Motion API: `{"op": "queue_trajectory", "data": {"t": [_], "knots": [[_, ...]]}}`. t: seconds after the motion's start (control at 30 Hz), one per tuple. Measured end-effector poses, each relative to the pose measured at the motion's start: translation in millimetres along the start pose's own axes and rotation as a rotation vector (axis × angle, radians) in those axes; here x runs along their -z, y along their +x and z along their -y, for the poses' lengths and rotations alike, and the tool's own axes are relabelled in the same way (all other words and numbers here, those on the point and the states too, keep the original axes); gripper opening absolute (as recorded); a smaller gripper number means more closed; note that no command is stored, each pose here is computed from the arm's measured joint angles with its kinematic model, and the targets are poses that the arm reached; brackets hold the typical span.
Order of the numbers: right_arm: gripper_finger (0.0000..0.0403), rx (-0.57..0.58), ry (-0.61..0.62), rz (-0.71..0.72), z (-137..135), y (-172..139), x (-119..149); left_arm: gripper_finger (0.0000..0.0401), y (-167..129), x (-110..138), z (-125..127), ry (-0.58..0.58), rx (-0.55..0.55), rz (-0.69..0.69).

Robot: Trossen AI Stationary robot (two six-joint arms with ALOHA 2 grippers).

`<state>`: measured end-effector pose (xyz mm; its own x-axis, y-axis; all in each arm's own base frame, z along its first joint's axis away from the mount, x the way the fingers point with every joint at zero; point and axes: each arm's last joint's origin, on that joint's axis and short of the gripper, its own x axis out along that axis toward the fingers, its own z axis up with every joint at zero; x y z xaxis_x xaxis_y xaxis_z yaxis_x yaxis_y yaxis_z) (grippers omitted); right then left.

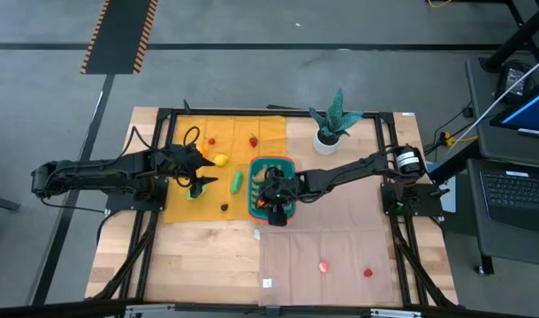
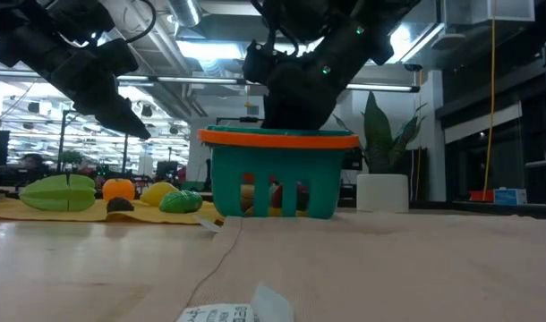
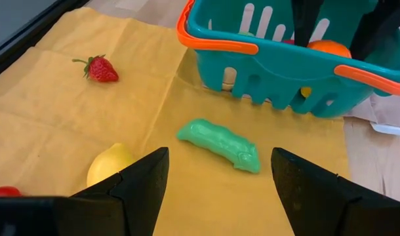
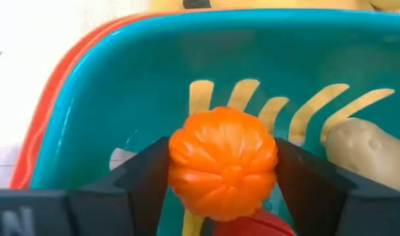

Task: Pick and placing Produce into tupperware
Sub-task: Put the tangerine into the basket, then put the apricot into the basket

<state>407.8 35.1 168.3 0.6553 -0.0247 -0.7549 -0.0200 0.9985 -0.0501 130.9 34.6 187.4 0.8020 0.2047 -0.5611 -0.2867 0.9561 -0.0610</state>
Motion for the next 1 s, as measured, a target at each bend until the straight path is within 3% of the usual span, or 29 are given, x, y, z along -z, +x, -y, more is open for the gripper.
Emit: {"op": "queue_trajectory", "data": {"t": [0.2,0.57,0.73,1.0], "knots": [[0.0332,0.0,-0.001,0.015,0,-4,-11,0.0261,0,0,0,0.0,0.0,-0.001],[0.0344,-0.006,-0.049,-0.153,-6,-39,-25,0.0261,0,0,0,0.0,0.0,-0.001],[0.0345,-0.024,-0.05,-0.068,-26,-73,-3,0.0261,0,-1,0,0.0,0.0,0.007],[0.0345,-0.071,0.041,0.083,-36,-119,68,0.0261,0,-1,0,-0.003,0.0,0.011]]}}
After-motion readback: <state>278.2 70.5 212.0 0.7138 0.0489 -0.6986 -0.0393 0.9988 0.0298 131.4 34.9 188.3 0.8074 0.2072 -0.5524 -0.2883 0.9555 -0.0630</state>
